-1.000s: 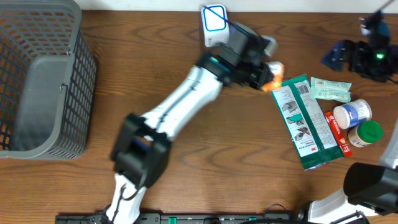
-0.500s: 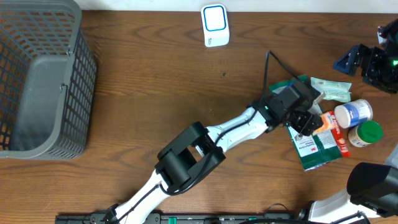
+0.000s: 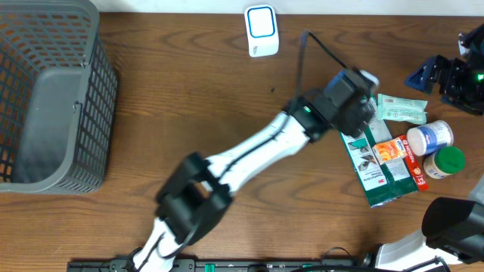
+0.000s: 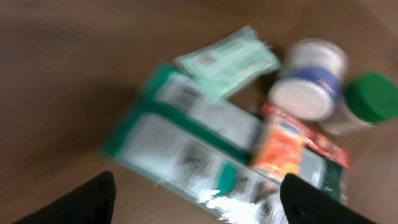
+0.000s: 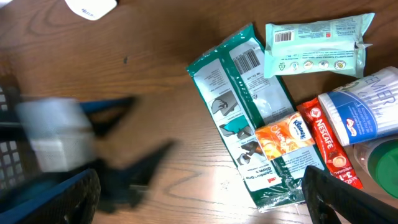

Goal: Scan the item barcode
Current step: 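Carry the Kleenex pack right and drop it on the green wipes packet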

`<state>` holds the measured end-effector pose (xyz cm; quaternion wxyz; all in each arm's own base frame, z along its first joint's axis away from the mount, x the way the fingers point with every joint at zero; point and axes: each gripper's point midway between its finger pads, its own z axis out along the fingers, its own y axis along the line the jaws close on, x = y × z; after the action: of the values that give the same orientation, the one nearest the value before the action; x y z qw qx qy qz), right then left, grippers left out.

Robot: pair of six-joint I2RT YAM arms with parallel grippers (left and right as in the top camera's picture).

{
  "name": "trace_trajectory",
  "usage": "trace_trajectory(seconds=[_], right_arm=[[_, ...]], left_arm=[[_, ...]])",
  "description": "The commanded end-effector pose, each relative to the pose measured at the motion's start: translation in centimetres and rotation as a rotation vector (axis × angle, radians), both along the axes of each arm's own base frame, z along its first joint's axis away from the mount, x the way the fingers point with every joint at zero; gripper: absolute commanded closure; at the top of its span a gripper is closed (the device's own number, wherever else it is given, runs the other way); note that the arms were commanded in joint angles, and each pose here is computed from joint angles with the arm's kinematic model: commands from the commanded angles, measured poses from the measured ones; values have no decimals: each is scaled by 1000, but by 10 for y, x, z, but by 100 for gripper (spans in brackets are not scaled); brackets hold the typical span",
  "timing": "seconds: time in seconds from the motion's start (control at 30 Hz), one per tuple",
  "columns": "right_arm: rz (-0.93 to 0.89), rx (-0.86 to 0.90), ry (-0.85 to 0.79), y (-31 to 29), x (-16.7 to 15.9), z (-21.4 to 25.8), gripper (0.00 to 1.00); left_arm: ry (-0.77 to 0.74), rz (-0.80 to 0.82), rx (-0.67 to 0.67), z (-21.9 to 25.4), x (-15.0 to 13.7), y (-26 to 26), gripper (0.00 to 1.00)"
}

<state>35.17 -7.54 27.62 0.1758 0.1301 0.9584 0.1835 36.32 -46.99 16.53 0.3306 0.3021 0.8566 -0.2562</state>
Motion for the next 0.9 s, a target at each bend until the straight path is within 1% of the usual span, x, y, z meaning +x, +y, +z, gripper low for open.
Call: trace_trajectory(seconds=[0.0, 0.13, 0.2, 0.37, 0.5, 0.7, 0.87], right_arm=[[-19, -9, -18, -3, -2, 7, 1], [-19, -9, -18, -3, -2, 7, 1], [-19, -9, -18, -3, -2, 7, 1], [-19, -9, -18, -3, -2, 7, 1], [-19, -9, -18, -3, -2, 7, 1], [-19, -9, -18, -3, -2, 7, 1], [-19, -9, -18, -3, -2, 7, 1]], left_arm=[[-100, 207, 114, 36, 37, 67, 18], [-60, 315, 221, 43, 48, 130, 19], [-28, 359, 253, 45, 52, 159, 19], [37, 473, 307, 46, 67, 226, 19], [97, 568, 348, 39, 79, 277, 19], [184, 677, 400, 28, 82, 338, 18], [211, 729, 408, 26, 85, 364, 18]])
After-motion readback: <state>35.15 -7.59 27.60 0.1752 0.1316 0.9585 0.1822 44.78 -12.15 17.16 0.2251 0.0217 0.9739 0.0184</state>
